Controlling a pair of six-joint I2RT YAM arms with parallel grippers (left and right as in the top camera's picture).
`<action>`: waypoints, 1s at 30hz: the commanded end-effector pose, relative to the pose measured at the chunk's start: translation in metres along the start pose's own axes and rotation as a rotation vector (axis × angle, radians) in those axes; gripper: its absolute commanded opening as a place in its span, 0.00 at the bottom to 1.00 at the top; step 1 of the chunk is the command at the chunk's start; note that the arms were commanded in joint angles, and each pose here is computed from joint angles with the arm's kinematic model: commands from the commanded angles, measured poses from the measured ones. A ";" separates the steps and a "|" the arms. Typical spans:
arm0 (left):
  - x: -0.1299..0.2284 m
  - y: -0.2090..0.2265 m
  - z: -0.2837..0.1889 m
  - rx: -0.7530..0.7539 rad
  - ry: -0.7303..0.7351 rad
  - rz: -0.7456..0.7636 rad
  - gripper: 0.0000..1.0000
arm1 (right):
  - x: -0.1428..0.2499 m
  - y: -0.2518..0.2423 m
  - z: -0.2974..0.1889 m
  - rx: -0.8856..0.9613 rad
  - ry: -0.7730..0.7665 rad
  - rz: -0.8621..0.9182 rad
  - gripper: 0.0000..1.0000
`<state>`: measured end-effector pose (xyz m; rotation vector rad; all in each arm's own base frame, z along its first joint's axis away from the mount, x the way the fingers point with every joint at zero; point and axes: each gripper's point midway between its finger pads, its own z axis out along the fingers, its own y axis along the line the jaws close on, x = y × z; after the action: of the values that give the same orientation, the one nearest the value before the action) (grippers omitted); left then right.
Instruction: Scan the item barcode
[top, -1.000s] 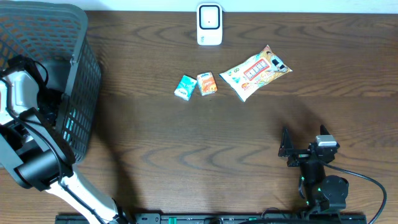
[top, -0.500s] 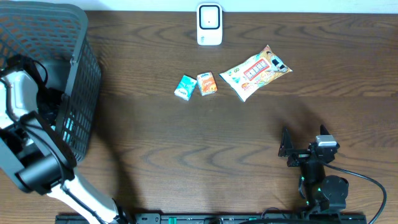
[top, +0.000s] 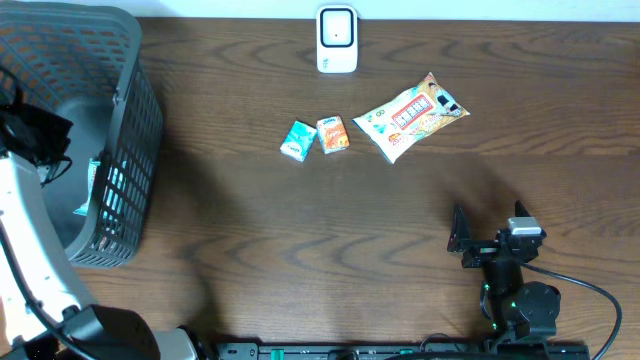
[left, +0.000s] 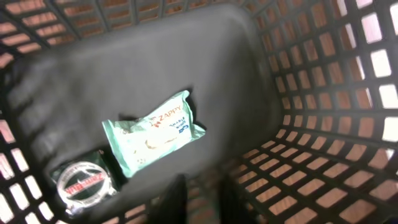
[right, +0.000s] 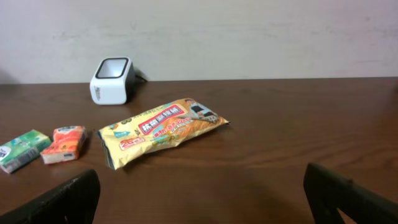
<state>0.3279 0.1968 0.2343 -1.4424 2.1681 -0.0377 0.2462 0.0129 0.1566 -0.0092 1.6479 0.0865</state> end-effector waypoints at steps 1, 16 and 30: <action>-0.001 0.002 0.006 -0.015 0.007 0.006 0.58 | 0.001 -0.003 0.000 0.011 0.002 0.010 0.99; 0.043 0.075 0.103 -0.383 0.284 -0.027 0.98 | 0.001 -0.003 0.000 0.011 0.002 0.011 0.99; 0.071 0.101 0.156 -0.457 0.458 0.081 0.98 | 0.001 -0.003 0.000 0.011 0.002 0.010 0.99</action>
<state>0.2982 0.2187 0.0485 -1.7521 2.6712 0.1711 0.2462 0.0129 0.1566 -0.0092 1.6479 0.0865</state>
